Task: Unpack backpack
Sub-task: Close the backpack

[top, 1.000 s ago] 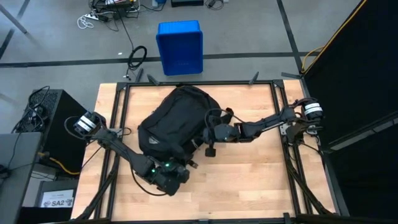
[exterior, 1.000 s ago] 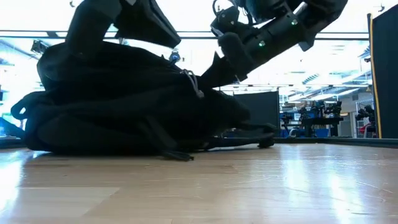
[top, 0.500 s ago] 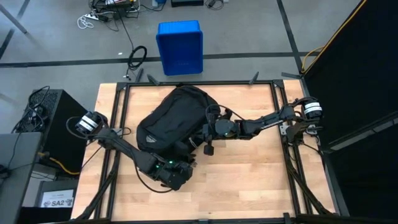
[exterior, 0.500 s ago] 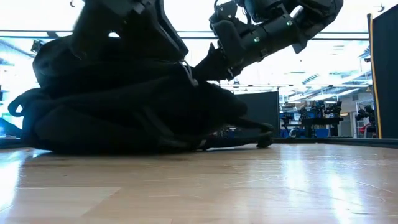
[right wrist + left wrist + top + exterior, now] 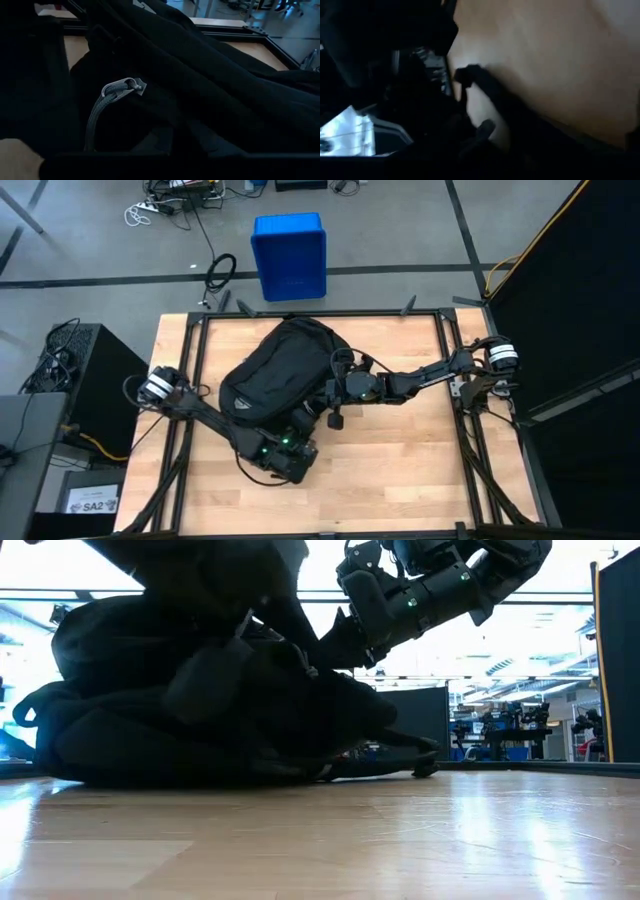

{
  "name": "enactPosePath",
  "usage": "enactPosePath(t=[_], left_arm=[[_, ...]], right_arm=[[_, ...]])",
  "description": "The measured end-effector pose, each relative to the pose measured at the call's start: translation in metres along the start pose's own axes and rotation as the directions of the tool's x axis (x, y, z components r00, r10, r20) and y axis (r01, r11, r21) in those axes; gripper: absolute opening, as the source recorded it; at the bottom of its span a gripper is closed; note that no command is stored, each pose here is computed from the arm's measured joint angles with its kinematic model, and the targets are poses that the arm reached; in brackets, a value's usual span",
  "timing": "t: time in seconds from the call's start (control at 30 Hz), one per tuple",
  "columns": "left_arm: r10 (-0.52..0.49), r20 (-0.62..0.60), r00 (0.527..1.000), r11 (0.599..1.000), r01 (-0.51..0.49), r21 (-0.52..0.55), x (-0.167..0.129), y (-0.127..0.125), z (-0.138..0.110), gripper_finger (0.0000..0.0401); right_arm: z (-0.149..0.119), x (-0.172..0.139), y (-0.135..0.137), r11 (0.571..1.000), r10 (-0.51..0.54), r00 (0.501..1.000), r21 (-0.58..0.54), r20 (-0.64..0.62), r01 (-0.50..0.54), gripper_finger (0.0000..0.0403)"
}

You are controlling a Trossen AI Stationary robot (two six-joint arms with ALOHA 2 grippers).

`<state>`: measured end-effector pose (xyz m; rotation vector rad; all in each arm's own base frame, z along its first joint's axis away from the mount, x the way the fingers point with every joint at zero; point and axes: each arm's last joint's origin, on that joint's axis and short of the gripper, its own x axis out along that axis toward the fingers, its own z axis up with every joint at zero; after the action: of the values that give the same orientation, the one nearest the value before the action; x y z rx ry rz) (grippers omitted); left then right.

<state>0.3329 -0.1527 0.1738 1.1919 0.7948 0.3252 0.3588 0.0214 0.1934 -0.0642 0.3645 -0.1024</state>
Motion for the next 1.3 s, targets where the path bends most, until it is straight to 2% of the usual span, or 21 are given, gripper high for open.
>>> enactPosePath(t=[0.23, 0.43, 0.7, 0.83, 0.97, 1.03, 1.1, 1.17, 1.3], left_arm=[[0.029, -0.042, 0.999, 1.000, -0.028, 0.004, 0.009, 0.005, -0.004, 0.0229], [-0.008, -0.033, 0.999, 1.000, 0.007, -0.016, 0.017, 0.008, -0.006, 0.0229], [0.004, -0.034, 0.999, 1.000, -0.005, -0.024, 0.016, 0.008, -0.005, 0.0200], [0.013, 0.025, 1.000, 0.996, -0.010, -0.085, 0.000, 0.006, 0.006, 0.0192], [0.031, 0.068, 0.997, 0.971, -0.014, -0.238, -0.025, 0.013, 0.017, 0.0191], [0.017, 0.092, 0.996, 0.933, 0.018, -0.359, -0.036, 0.019, 0.015, 0.0190], [-0.036, 0.123, 0.992, 0.873, 0.091, -0.480, -0.045, 0.023, 0.010, 0.0190], [-0.085, 0.149, 0.985, 0.790, 0.158, -0.593, -0.051, 0.023, 0.003, 0.0190], [-0.134, 0.199, 0.971, 0.593, 0.240, -0.769, -0.049, 0.013, -0.003, 0.0190]], right_arm=[[0.000, 0.000, 0.000, 1.000, 0.010, 1.000, 0.001, 0.002, -0.010, 0.0000], [0.001, 0.000, 0.001, 1.000, 0.025, 1.000, 0.002, 0.006, -0.025, 0.0000], [0.001, 0.000, 0.001, 1.000, 0.024, 1.000, 0.002, 0.006, -0.024, 0.0000], [0.001, 0.000, 0.000, 1.000, -0.006, 1.000, 0.001, 0.004, 0.006, 0.0000], [0.001, 0.000, 0.000, 1.000, -0.009, 1.000, 0.001, 0.003, 0.009, 0.0000], [0.001, 0.000, 0.000, 1.000, -0.012, 1.000, 0.001, 0.003, 0.012, 0.0000], [0.001, 0.000, 0.000, 1.000, -0.013, 1.000, 0.001, 0.003, 0.013, 0.0000], [0.001, 0.000, 0.000, 1.000, -0.014, 1.000, 0.001, 0.003, 0.014, 0.0000], [0.002, 0.000, 0.000, 1.000, -0.016, 1.000, 0.004, 0.019, 0.016, 0.0000]])
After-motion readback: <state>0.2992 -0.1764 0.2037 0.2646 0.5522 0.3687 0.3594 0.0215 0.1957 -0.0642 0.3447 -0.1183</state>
